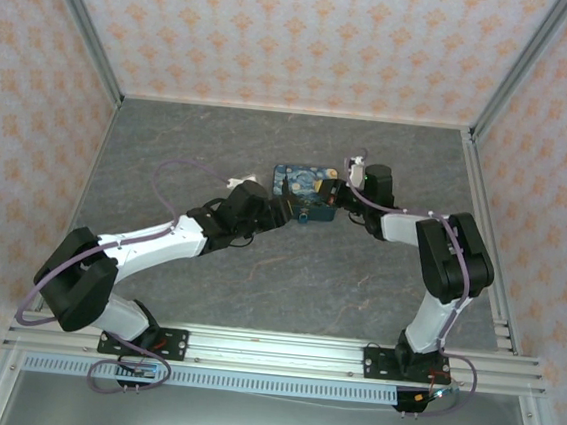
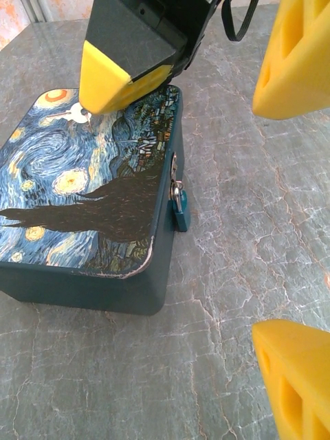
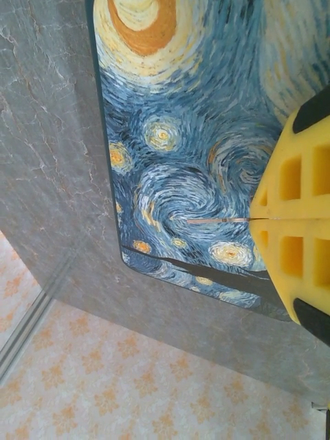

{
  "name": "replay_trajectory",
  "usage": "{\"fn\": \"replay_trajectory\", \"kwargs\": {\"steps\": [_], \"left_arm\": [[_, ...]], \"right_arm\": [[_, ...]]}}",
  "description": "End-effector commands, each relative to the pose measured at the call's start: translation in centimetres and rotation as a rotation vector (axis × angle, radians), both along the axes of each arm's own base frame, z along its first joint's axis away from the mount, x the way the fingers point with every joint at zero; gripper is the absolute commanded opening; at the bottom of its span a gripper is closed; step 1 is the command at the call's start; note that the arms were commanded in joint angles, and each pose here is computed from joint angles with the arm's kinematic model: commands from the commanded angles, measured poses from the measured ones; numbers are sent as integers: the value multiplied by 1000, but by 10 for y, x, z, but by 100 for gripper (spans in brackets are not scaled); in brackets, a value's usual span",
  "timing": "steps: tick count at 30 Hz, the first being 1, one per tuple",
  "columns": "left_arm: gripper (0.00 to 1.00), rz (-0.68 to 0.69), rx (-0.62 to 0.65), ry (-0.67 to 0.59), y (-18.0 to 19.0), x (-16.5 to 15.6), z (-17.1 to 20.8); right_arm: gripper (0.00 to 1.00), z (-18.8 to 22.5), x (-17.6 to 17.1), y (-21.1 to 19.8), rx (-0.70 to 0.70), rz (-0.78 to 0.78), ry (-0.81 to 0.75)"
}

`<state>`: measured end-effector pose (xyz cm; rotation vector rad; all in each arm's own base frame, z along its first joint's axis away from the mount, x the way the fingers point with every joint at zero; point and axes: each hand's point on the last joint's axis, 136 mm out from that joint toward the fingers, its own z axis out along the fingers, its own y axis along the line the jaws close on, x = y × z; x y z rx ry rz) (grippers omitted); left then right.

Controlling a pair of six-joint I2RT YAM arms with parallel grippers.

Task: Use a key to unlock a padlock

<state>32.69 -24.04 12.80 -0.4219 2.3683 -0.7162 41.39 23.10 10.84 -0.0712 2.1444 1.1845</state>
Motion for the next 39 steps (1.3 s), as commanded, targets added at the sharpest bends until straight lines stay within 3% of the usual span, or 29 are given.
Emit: {"fn": "replay_trajectory", "kwargs": {"steps": [1,19,29,39], "left_arm": [[77,-29,22,-1,-3,1,-8],[75,-146,40,-12,-24,9,-31],[75,-127,36,-17,-15,9,-28],[75,-120,37,-21,-10,8,-26]], "right_arm": [[0,-40,-21,-4,9,-24,127],[0,-60,-57,19,37,-67,188],[0,-7,-31,14,-17,-56,81],[0,-7,5,-6,-2,-59,74]]}}
